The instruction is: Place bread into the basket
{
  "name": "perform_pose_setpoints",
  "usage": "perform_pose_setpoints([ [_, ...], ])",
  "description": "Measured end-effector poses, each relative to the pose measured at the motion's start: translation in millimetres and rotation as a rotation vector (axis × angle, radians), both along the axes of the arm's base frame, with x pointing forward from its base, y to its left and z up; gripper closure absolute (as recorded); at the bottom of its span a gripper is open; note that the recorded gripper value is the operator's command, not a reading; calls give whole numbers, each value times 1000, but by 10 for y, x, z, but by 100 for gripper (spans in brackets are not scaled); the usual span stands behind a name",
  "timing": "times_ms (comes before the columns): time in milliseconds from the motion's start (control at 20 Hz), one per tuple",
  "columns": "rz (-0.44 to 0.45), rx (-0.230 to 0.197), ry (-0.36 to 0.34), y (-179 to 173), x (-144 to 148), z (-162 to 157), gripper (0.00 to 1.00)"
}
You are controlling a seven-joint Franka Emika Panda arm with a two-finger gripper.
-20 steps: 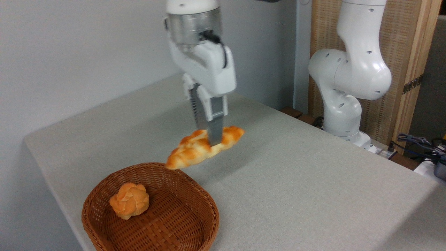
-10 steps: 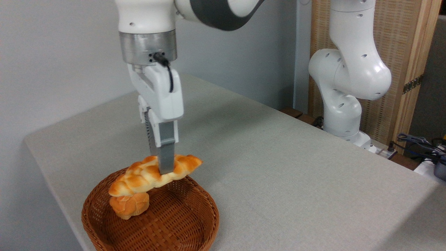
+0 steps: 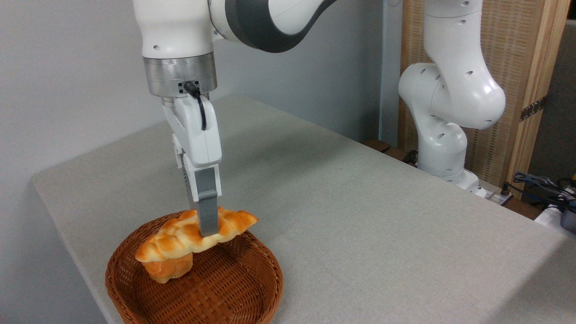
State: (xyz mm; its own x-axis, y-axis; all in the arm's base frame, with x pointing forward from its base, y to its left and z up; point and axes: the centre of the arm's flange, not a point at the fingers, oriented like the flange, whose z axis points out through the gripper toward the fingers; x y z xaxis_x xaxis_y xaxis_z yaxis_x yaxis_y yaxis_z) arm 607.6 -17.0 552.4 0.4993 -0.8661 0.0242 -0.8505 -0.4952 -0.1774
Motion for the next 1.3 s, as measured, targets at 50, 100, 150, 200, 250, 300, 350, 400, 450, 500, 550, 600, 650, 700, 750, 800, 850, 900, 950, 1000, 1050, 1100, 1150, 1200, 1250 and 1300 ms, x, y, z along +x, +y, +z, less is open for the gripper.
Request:
perform_pose_setpoints([
  [50, -4, 0, 0, -25, 6, -10, 0],
  [100, -7, 0, 0, -41, 9, -16, 0],
  [150, -8, 0, 0, -48, 10, -18, 0],
  [200, -8, 0, -1, -48, 10, -17, 0],
  [250, -8, 0, -1, -47, 10, -16, 0],
  [300, -8, 0, -1, -46, 11, -14, 0],
  [350, -8, 0, -1, -45, 11, -14, 0],
  [400, -8, 0, -1, -45, 11, -13, 0],
  [450, -8, 0, -1, -45, 11, -13, 0],
  [500, -8, 0, -1, -45, 11, -13, 0],
  [550, -8, 0, -1, -45, 11, -13, 0],
  [600, -8, 0, -1, -45, 11, -13, 0],
  [650, -8, 0, -1, -45, 11, -13, 0],
  [700, -8, 0, -2, -43, 11, -13, 0],
  [750, -8, 0, -2, -43, 11, -12, 0],
  [800, -7, 0, -2, -42, 11, -11, 0],
  [850, -7, 0, -2, -41, 12, -9, 0],
  [900, -7, 0, -2, -41, 12, -8, 0],
  [950, -7, 0, -3, -41, 12, -6, 0],
  [1000, -7, 0, -3, -41, 13, -3, 0],
  [1050, -6, 0, -5, -39, 14, 5, 0],
  [1100, -5, -1, -7, -36, 15, 12, 0],
  [1150, -2, -1, -11, -27, 15, 37, 0],
  [1200, 2, -2, -20, -11, 11, 84, 0],
  [1250, 16, -4, -27, 10, -10, 150, 0],
  [1300, 29, -8, -25, 24, -34, 190, 0],
])
